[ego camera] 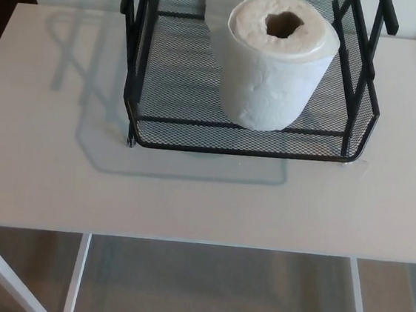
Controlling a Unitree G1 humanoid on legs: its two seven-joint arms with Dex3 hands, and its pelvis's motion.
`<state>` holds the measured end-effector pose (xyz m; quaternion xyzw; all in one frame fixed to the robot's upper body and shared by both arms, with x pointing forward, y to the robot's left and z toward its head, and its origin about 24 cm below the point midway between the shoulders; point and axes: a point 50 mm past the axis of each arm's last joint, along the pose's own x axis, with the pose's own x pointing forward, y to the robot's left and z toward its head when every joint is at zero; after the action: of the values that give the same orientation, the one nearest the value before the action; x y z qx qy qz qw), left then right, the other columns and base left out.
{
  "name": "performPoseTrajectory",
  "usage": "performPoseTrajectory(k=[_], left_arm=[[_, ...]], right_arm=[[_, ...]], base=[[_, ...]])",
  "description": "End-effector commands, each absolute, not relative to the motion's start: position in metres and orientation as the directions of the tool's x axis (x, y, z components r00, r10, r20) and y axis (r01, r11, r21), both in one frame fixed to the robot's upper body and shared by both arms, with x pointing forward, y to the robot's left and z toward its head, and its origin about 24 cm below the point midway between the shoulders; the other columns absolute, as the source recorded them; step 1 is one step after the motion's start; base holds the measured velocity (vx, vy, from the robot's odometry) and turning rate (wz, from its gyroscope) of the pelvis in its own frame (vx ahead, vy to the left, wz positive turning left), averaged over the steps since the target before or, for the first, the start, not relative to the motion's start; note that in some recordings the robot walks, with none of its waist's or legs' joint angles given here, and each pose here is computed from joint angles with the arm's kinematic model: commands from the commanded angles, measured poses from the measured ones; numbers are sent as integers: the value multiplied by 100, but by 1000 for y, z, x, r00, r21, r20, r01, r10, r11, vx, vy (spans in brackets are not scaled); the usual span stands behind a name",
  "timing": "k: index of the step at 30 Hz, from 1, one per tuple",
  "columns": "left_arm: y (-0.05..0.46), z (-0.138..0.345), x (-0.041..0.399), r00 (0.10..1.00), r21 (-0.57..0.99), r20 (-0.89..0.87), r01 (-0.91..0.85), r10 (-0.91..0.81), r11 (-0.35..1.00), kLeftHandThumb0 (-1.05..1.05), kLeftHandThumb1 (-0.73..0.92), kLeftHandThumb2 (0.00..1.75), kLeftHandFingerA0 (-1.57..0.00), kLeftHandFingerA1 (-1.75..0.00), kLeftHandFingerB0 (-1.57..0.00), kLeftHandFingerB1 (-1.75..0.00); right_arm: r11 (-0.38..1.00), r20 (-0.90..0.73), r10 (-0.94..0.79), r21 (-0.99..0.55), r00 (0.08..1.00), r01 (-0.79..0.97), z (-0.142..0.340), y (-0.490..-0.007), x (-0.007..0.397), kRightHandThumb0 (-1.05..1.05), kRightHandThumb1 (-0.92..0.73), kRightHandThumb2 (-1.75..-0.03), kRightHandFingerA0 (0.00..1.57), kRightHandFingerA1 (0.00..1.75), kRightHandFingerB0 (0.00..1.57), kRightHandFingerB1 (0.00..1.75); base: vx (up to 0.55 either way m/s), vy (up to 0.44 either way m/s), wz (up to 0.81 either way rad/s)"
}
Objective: The robot walks towards a desk on which a file tray is kept in the middle and a toilet paper roll is kept on its right. The robot uses its right hand to hook on finger in the gap of the roll and grabs it, lifts it and places it on the tray.
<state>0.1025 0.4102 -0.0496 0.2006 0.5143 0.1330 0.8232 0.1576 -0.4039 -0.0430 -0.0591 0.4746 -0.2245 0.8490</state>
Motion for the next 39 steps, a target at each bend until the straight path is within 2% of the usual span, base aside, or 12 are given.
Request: performPoseTrajectory(k=[1,2,3,4,7,8,9,23,31,39], left_arm=[[420,-41,98,439,500,-766,-52,469,865,-79,92,70,-15,-49,-22,-42],[420,-41,98,439,500,-766,-52,469,865,-79,92,70,-15,-49,-22,-42],[421,-41,97,442,500,-766,-47,467,865,-79,92,72,-14,-48,-21,-42],[421,-41,98,444,506,-764,-38,468,862,-78,92,73,-16,-51,-21,-44],[421,-40,99,443,504,-764,-41,468,863,-76,92,73,-16,-49,-20,-42],[421,-40,99,444,503,-764,-43,467,863,-78,92,72,-15,-51,-21,-43],[421,-40,99,444,503,-764,-43,467,863,-78,92,72,-15,-51,-21,-43],[423,-41,99,443,504,-764,-47,470,863,-81,92,71,-15,-55,-23,-46],[420,-39,100,451,504,-760,-45,468,862,-72,92,74,-16,-45,-21,-39],[418,-40,101,445,506,-766,-28,464,862,-74,92,75,-16,-47,-21,-40]], right_arm=[[874,-777,-472,-473,417,108,-55,-409,123,-92,-48,-85,34,88,6,46],[874,-776,-472,-474,418,106,-56,-409,123,-92,-48,-85,34,88,6,46],[845,-754,-532,-505,386,178,-52,-403,142,-66,-46,-83,91,78,7,45],[904,-744,-421,-393,519,168,-37,-407,131,-67,-90,-92,57,59,29,38],[910,-741,-406,-383,535,160,-34,-405,129,-67,-90,-92,57,59,29,38],[897,-733,-426,-265,531,355,-42,-414,110,-63,-46,-68,102,84,53,69],[781,-714,-470,-61,519,622,-57,-418,83,-63,-46,-68,102,84,53,69],[776,-705,-470,-43,531,630,-58,-419,84,-63,-46,-68,102,84,53,69],[775,-701,-471,-38,536,631,-58,-419,84,-63,-46,-68,102,84,53,69],[777,-695,-473,-39,541,628,-57,-421,85,-63,-46,-68,102,84,53,69]], base=[[0,0,8],[0,0,0],[0,0,0],[0,0,0],[0,0,0],[0,0,0],[0,0,0],[0,0,0],[0,0,0],[0,0,0]])
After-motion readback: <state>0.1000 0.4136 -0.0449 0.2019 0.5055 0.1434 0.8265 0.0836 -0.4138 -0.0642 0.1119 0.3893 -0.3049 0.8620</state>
